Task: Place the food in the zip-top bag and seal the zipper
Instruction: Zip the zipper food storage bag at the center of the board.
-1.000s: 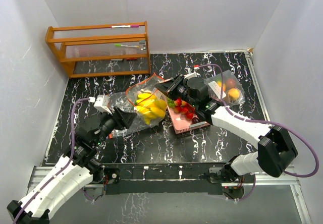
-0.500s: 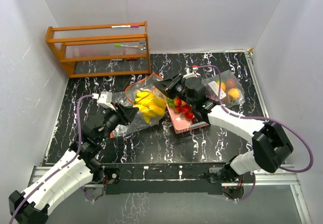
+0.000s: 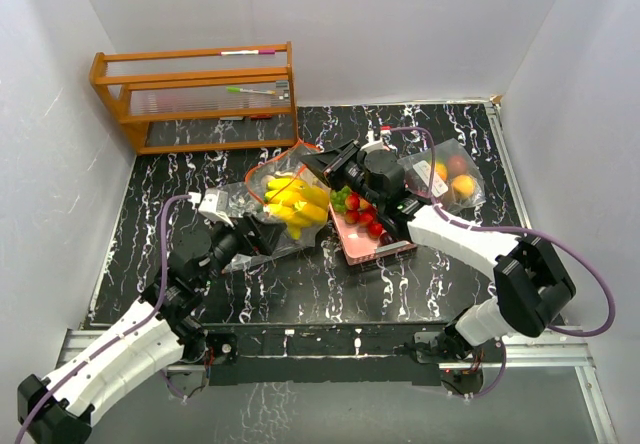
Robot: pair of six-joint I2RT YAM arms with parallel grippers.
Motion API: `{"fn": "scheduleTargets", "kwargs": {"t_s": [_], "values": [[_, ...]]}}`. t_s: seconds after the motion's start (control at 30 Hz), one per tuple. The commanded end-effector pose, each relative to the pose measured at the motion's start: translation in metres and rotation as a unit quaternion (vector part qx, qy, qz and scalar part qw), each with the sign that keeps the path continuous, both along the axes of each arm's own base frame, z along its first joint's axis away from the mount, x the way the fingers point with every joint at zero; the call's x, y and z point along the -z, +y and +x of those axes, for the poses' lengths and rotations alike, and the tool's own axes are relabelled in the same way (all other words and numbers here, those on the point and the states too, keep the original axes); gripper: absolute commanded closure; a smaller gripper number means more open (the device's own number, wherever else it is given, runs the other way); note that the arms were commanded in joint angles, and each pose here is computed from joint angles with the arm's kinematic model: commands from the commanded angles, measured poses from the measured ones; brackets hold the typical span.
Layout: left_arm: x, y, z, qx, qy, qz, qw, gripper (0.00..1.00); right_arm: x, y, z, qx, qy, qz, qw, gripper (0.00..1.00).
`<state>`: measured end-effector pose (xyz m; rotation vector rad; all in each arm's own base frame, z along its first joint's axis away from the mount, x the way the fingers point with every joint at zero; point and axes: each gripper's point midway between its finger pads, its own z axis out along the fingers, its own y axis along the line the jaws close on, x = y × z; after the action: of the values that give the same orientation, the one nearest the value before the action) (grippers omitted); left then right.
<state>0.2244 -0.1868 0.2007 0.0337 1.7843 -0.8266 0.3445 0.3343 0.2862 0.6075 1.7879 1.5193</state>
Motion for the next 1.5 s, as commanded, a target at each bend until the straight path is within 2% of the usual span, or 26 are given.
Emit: {"fn": "scheduleTargets", "kwargs": {"t_s": [0.0, 0.13, 0.27, 0.37, 0.47, 0.53, 0.67, 0.9, 0.93, 1.0, 1.07, 1.17, 1.2, 1.23, 1.47], "values": [[-0.014, 0.002, 0.004, -0.013, -0.031, -0.003, 0.999, 0.03, -0.070, 0.001, 0.001, 0.004, -0.077, 0.068, 0.995, 0.92], [-0.011, 0.003, 0.007, -0.019, -0.049, -0.006, 0.999, 0.03, -0.070, 0.003, -0.001, -0.002, -0.077, 0.068, 0.995, 0.92], [-0.012, -0.002, 0.012, -0.008, -0.058, 0.025, 0.998, 0.04, -0.072, 0.002, -0.001, -0.003, -0.079, 0.066, 0.995, 0.92], [-0.014, -0.006, 0.011, 0.002, -0.061, 0.025, 0.998, 0.15, -0.073, 0.004, -0.001, -0.006, -0.080, 0.066, 0.995, 0.92], [-0.013, -0.007, 0.010, 0.004, -0.061, 0.017, 0.998, 0.36, -0.075, 0.005, -0.001, -0.009, -0.082, 0.068, 0.994, 0.92], [-0.013, -0.006, 0.010, 0.003, -0.062, 0.012, 0.998, 0.42, -0.076, 0.006, -0.002, -0.011, -0.084, 0.069, 0.994, 0.92], [-0.017, -0.004, 0.010, -0.004, -0.068, 0.014, 0.998, 0.48, -0.076, 0.007, -0.003, -0.012, -0.084, 0.069, 0.994, 0.92], [-0.017, -0.002, 0.015, -0.015, -0.068, 0.015, 0.997, 0.48, -0.074, 0.012, -0.007, -0.019, -0.081, 0.069, 0.994, 0.92], [-0.016, -0.004, 0.015, -0.013, -0.068, 0.014, 0.997, 0.55, -0.074, 0.012, -0.007, -0.019, -0.082, 0.070, 0.994, 0.92], [-0.015, -0.005, 0.016, -0.012, -0.068, 0.011, 0.998, 0.61, -0.073, 0.013, -0.008, -0.020, -0.080, 0.069, 0.994, 0.92], [-0.014, -0.004, 0.017, -0.017, -0.070, 0.013, 0.997, 0.75, -0.074, 0.012, -0.009, -0.020, -0.081, 0.069, 0.994, 0.92], [-0.015, 0.000, 0.019, -0.028, -0.074, 0.018, 0.997, 0.82, -0.073, 0.011, -0.010, -0.019, -0.080, 0.070, 0.994, 0.92], [-0.017, 0.002, 0.019, -0.032, -0.076, 0.020, 0.996, 0.93, -0.072, 0.011, -0.011, -0.019, -0.080, 0.069, 0.994, 0.92], [-0.018, 0.005, 0.019, -0.036, -0.078, 0.023, 0.996, 1.00, -0.072, 0.010, -0.012, -0.019, -0.080, 0.069, 0.994, 0.92], [-0.060, 0.031, 0.019, -0.073, -0.115, 0.088, 0.987, 1.00, -0.055, -0.002, -0.026, -0.018, -0.061, 0.049, 0.997, 0.92]]}}
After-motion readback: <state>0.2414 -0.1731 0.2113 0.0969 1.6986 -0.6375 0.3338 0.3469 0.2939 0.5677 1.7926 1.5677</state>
